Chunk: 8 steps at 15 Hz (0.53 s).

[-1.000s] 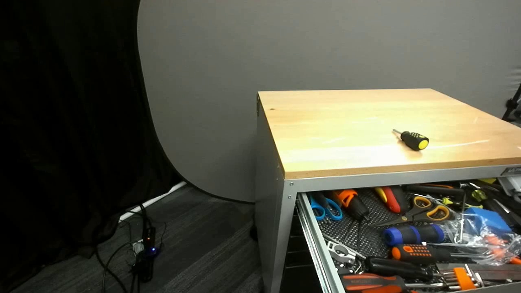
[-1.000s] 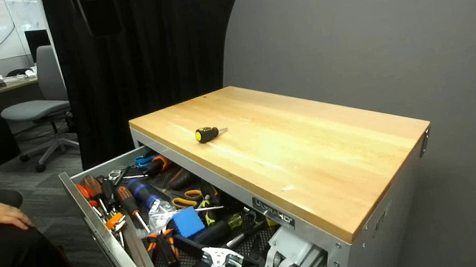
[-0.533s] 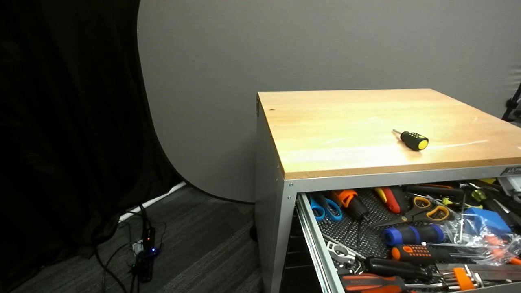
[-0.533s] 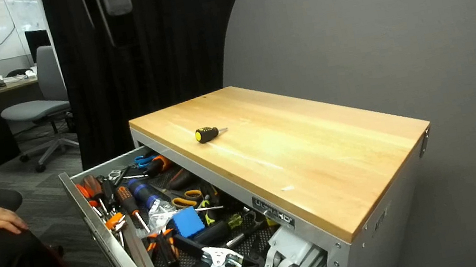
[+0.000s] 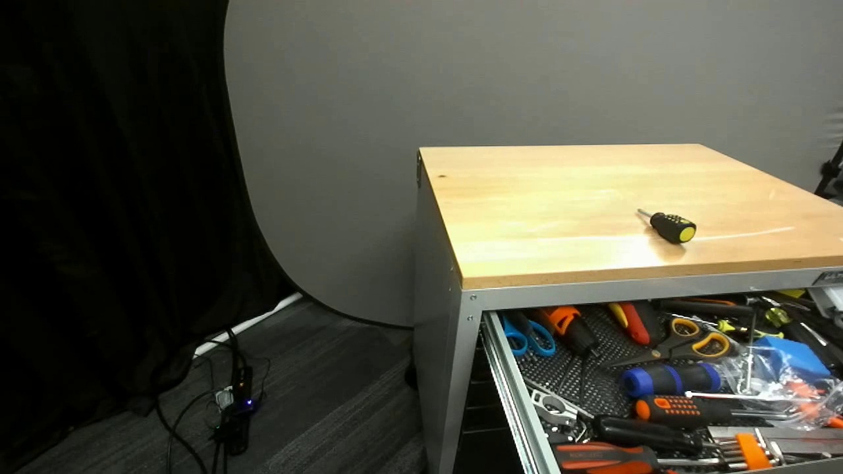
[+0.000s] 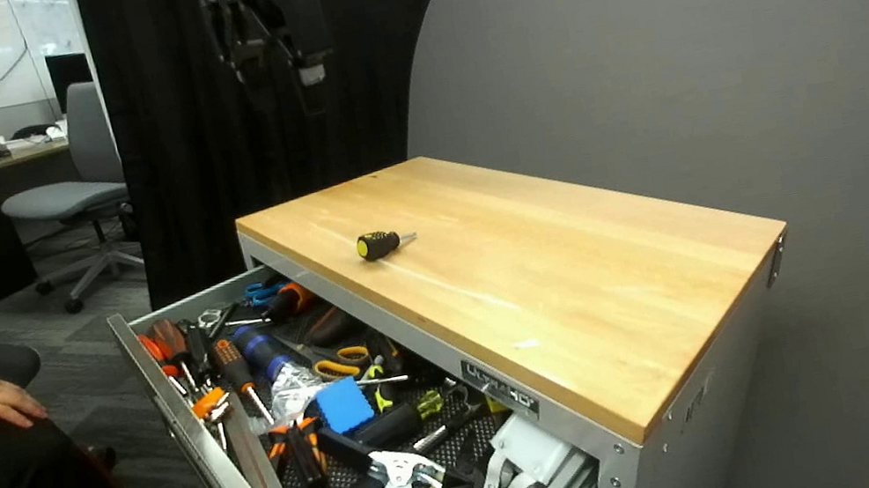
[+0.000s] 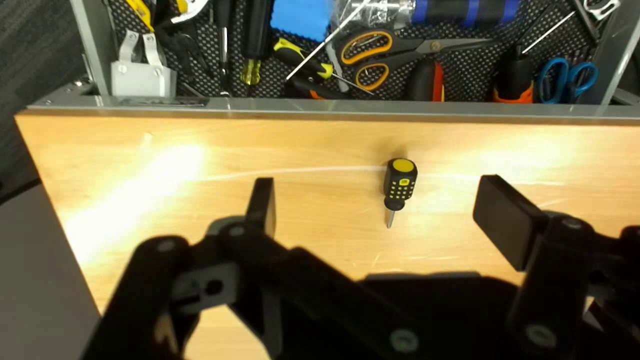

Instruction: Take the screwdriver from the top of the cabinet and place it in the first top open drawer then close the drawer

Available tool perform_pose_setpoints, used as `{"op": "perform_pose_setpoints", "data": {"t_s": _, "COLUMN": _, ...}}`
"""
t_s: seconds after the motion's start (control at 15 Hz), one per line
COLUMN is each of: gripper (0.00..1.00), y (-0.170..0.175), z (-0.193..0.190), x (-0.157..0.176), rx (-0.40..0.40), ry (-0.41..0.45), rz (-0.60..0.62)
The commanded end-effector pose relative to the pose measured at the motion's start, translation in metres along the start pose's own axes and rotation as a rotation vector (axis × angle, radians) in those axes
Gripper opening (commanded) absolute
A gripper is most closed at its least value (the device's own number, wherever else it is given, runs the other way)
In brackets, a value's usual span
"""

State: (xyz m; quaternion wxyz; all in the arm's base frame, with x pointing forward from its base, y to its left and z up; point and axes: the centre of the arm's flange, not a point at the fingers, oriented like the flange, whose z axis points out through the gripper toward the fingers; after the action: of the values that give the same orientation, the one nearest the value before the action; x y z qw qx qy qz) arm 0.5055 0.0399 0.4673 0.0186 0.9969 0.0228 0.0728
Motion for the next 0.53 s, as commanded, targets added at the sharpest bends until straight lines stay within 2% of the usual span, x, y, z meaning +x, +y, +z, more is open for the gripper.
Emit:
{"op": "perform_pose_setpoints", "data": {"t_s": 0.0, "gripper": 1.0, "y": -0.016, "z": 0.028, "x": 0.064, "rx": -0.045, "ry": -0.005, "rz": -0.021}}
{"op": "perform_pose_setpoints", "data": {"t_s": 0.2, "gripper": 1.0, "y": -0.008, "z": 0.056, "x": 0.083, "rx": -0.028, "ry": -0.055, "rz": -0.03}}
{"op": "perform_pose_setpoints", "data": {"t_s": 0.47, "gripper": 1.0, "y": 0.0, "z": 0.081, "x": 0.091, "rx": 0.016, "ry": -0.104, "rz": -0.024}}
